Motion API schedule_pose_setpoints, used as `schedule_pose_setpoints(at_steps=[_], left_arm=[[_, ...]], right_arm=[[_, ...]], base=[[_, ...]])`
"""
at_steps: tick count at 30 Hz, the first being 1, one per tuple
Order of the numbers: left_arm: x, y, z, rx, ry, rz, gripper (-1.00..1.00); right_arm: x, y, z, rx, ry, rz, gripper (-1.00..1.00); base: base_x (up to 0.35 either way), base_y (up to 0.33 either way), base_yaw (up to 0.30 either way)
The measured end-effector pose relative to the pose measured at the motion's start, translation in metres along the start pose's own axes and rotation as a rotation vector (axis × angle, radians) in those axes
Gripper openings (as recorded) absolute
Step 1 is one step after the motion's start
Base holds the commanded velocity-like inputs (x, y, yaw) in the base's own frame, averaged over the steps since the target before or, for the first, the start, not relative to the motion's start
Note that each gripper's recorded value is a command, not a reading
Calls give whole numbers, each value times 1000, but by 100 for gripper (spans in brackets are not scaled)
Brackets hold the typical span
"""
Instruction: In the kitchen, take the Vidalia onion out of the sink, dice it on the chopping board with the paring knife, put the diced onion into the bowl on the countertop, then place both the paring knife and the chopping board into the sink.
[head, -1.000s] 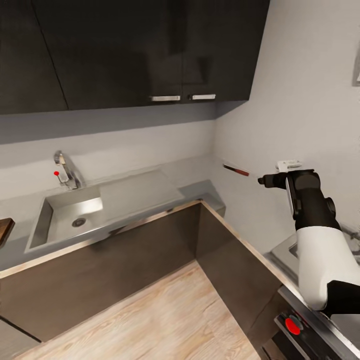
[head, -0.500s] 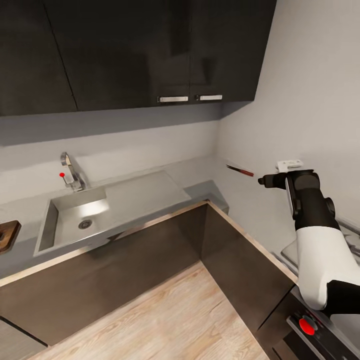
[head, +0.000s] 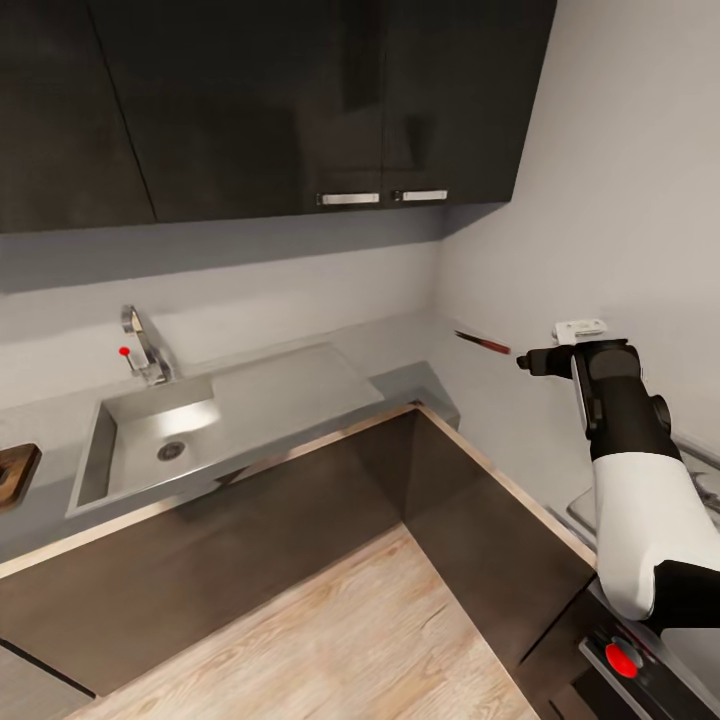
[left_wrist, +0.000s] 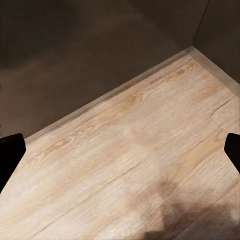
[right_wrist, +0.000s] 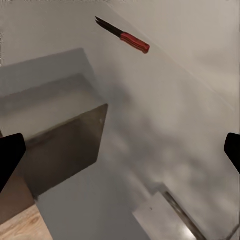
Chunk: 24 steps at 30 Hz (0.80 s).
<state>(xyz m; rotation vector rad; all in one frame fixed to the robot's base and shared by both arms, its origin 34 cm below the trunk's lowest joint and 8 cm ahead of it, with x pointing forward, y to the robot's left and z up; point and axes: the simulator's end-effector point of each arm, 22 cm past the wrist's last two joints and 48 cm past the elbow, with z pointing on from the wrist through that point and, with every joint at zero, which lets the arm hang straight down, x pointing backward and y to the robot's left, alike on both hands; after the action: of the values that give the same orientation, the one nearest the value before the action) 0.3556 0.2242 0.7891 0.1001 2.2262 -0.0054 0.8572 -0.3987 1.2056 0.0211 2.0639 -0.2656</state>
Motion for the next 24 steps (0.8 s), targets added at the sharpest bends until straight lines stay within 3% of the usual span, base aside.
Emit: schedule_pose_setpoints(at_steps=[15,24], left_arm=[[0,0,0,1,0,0,100],[3,-8,-1,17,7,2,100]], right_arm=[[0,1,0,-2,0,1,100],[0,1,0,-1,0,2,100]], base=[[236,186,0],[207,-73,0]])
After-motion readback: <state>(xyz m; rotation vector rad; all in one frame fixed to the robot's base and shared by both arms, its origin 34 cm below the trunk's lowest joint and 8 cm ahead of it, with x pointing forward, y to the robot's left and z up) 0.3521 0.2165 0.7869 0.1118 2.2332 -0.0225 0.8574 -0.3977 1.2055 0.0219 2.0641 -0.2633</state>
